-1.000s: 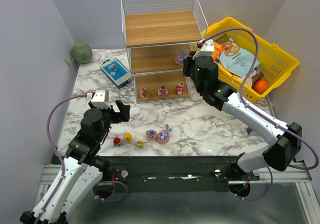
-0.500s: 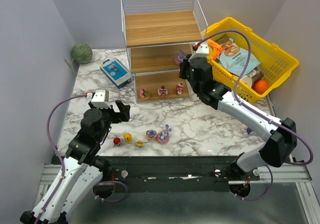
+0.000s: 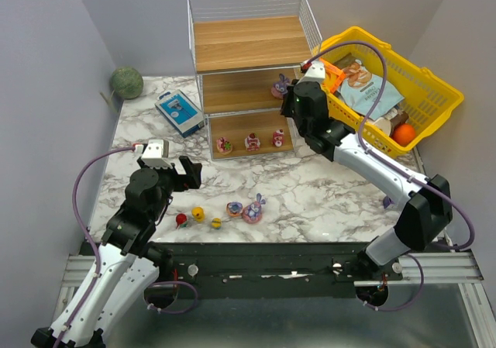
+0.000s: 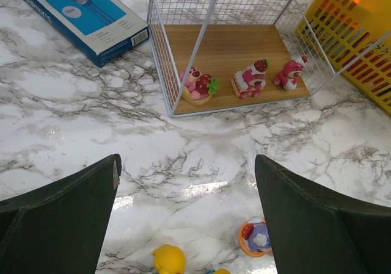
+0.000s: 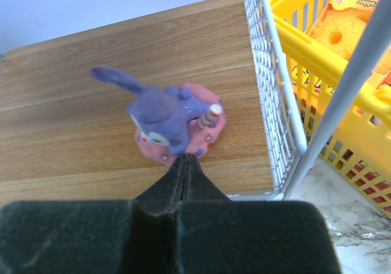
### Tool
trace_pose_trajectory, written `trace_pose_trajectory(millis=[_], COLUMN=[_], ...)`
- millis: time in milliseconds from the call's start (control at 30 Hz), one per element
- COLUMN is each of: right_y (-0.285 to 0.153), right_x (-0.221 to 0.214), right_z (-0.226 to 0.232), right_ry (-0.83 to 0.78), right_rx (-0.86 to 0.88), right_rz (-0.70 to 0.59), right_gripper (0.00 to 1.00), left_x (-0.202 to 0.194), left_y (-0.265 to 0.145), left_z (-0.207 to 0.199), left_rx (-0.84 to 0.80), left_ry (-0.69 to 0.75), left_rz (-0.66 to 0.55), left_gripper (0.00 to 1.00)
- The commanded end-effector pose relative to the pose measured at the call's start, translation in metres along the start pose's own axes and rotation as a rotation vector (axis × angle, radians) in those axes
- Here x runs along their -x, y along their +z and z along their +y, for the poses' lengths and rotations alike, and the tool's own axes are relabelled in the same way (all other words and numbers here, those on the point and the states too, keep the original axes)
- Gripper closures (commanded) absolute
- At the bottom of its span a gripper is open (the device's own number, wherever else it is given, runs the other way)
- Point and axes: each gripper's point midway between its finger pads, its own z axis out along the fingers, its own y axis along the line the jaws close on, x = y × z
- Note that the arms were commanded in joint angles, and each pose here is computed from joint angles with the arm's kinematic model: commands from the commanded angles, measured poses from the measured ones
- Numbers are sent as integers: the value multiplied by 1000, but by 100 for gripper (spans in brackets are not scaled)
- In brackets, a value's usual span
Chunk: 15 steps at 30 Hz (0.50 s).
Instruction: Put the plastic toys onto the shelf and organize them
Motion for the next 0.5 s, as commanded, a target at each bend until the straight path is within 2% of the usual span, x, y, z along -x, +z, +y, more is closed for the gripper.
trace_pose_trajectory(millis=[0, 267, 467], right_y=[9, 0, -24], right_x=[7, 13, 21], right_z=[-8, -11, 5], right_ry=[10, 21, 26], right_rx=[-42, -29, 109], right_rz=[-18, -31, -24], right_gripper=[99, 99, 99], left_x=[3, 3, 3], left_y=[-1, -1, -2], left_z=[5, 5, 4], left_rx=[24, 23, 20], left_ry=[16, 17, 15], left_rz=[-5, -5, -7], left_gripper=[1, 1, 1])
